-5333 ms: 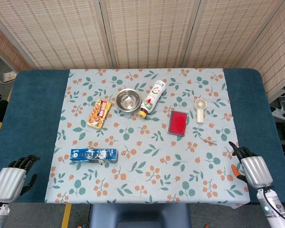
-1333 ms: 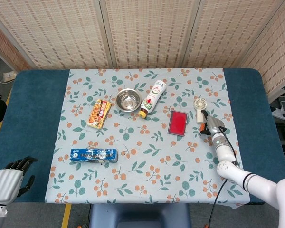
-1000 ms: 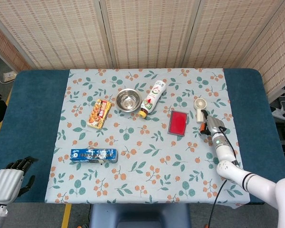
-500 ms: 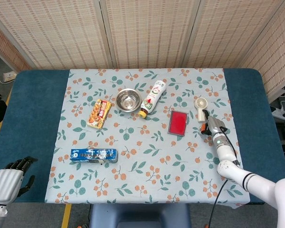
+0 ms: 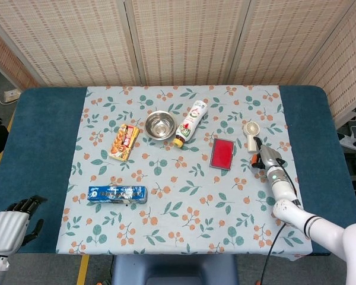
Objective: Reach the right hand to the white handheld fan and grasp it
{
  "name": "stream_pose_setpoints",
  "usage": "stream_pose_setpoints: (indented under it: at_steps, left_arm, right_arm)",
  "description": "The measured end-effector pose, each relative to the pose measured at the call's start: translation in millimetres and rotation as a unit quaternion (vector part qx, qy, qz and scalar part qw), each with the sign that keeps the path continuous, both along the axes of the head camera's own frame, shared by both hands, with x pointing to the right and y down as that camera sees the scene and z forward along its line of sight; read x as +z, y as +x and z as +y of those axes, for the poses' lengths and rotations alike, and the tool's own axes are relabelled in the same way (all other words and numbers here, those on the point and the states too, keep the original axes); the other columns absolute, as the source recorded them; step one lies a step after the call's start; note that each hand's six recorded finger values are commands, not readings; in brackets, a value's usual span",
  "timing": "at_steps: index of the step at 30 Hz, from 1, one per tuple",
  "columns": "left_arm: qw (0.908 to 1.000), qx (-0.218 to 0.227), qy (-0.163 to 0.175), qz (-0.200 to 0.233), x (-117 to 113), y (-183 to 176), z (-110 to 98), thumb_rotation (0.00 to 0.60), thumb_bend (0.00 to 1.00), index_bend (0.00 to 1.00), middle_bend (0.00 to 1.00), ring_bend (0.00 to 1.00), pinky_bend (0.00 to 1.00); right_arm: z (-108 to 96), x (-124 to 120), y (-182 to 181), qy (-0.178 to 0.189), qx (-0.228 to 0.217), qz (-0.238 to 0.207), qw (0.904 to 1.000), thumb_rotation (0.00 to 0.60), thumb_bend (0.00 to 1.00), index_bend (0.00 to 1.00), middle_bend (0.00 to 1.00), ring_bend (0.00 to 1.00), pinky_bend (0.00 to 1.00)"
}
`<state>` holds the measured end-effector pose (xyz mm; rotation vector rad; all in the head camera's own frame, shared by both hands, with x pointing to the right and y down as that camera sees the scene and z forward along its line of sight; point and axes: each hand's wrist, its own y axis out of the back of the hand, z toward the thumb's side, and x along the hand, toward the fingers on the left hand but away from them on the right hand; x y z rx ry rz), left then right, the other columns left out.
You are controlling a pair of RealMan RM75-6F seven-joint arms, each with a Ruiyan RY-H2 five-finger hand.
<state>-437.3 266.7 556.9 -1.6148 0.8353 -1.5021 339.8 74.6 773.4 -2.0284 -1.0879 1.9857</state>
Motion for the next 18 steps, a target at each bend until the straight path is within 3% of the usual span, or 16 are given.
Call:
stream_pose_setpoints:
  at_steps: [10,18]
  left_arm:
    - [1.0000,0.002,0.000,0.000,-0.1,0.4,0.8,0.600,0.43,0.26,0.25,0.30,0.43]
    - [1.0000,0.004,0.001,0.002,-0.8,1.4,1.4,0.600,0.42,0.26,0.25,0.30,0.43]
  right_arm:
    - [2.4,-8.0,-4.8,-0.002,-0.010,-0.014,0.9999,0.600,0.69,0.00,0.76,0.66,0.80]
    - [19.3,-35.0,-13.7,0.000,-0.056,-0.027,0.9980,0.600,0.69,0.00,0.76,0.66,0.80]
